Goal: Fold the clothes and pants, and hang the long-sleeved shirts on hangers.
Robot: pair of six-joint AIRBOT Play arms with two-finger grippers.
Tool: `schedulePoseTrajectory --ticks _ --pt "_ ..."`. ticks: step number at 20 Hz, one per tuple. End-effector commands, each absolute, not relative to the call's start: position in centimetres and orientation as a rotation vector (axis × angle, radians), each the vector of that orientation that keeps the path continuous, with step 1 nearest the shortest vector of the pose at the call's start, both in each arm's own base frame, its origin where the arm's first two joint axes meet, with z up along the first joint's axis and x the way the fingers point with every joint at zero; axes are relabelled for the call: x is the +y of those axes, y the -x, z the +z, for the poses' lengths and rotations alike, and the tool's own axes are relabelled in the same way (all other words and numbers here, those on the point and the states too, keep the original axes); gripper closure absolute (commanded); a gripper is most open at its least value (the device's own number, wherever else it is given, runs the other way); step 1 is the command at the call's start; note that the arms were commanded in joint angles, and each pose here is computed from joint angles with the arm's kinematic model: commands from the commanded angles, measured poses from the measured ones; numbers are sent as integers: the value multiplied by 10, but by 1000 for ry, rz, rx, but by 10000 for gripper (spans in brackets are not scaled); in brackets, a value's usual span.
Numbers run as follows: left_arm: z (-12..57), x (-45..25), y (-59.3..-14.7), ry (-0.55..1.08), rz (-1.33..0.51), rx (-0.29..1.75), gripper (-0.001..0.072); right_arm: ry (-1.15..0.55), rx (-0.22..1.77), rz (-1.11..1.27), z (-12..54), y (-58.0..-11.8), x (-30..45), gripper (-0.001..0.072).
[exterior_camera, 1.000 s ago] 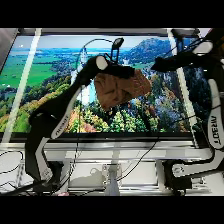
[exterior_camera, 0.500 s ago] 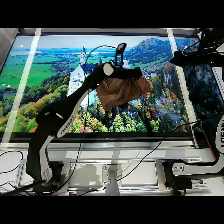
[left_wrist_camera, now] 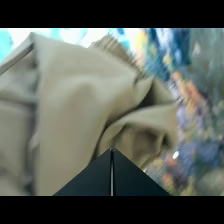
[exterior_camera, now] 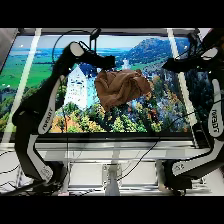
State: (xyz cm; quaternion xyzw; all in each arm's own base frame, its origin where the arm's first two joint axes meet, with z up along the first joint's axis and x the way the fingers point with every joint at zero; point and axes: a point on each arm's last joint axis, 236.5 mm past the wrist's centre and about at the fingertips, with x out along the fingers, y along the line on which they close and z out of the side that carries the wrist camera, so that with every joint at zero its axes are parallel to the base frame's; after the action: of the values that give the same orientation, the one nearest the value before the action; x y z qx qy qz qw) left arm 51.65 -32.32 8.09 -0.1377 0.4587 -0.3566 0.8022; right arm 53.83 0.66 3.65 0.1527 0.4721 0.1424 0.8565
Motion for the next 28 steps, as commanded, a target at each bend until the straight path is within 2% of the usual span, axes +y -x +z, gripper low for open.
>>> schedulePoseTrajectory --ticks 1,2,5,6,7,11,17,22,28 --pt "61 -265 -501 94 -675 1112 698 -306 1005 442 15 -541 41 462" --pt "55 -258 -498 47 -652 1134 699 -301 978 479 18 -544 52 490" --pt "53 -266 -490 30 -670 1150 698 -226 929 577 28 -551 83 488" --pt "53 -270 -488 26 -677 1151 697 -210 896 616 37 -554 96 511" --pt "53 -274 -485 20 -685 1152 697 -165 850 673 48 -555 112 678" --pt "52 -291 -476 -3 -714 1156 697 -112 845 749 51 -549 159 674" --pt "52 -296 -472 -9 -725 1157 697 43 1057 870 -2 -501 194 674" --pt "52 -296 -472 -9 -725 1157 697 95 1181 768 -26 -493 148 674" --pt "52 -296 -472 -9 -725 1157 697 263 1582 735 -54 -416 59 673"
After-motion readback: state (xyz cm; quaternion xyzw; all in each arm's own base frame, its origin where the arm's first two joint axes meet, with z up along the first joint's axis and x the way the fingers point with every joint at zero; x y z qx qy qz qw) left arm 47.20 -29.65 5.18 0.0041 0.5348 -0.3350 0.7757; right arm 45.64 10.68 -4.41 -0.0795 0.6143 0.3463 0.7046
